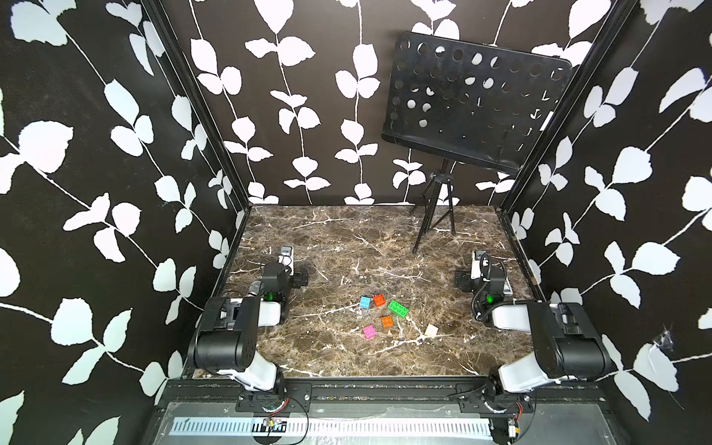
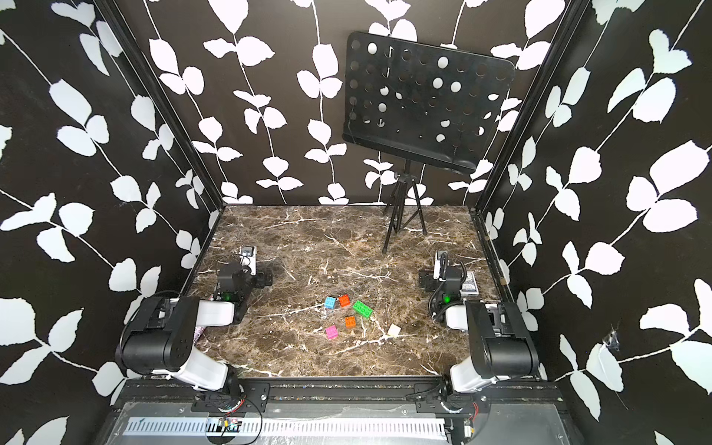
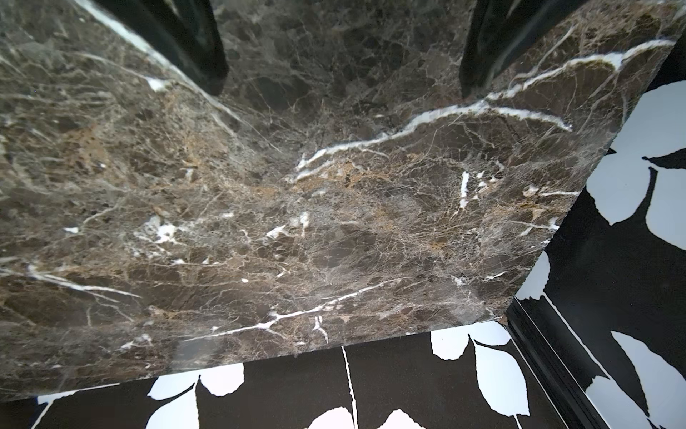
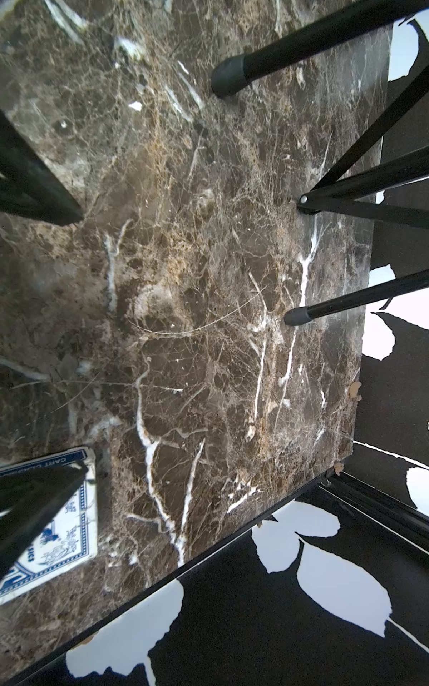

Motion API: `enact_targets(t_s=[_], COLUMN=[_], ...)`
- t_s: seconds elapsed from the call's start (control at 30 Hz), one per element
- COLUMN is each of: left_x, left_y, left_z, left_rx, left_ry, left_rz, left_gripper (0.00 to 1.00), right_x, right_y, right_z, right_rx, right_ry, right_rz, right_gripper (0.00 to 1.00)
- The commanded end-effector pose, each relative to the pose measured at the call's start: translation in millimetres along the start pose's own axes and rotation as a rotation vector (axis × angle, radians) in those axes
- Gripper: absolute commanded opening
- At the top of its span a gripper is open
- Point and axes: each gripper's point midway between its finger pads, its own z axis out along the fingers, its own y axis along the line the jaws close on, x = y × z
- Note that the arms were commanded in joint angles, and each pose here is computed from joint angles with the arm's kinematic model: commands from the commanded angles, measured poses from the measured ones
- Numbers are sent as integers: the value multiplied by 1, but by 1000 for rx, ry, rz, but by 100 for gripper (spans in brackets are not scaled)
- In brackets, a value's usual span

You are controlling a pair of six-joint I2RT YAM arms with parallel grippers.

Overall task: Assemble the letter y with lego
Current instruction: Adjust the lego brick at the center of the board.

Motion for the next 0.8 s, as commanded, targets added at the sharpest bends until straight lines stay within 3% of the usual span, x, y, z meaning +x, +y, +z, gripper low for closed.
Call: enact_targets(t_s=[0.0, 0.77], left_x=[-11, -11], left_y=[2, 0], left_z=[1, 1], left_rx=[1, 5], left_ry=[-32, -33], left_rz=[8, 11], left_gripper=[99, 99], right_x=[-19, -19], right_y=[-2, -3], right_z=[3, 3], right_rx=[5, 6], right_ry=[-62, -61], right_rz=[-2, -2], right_gripper=[99, 99])
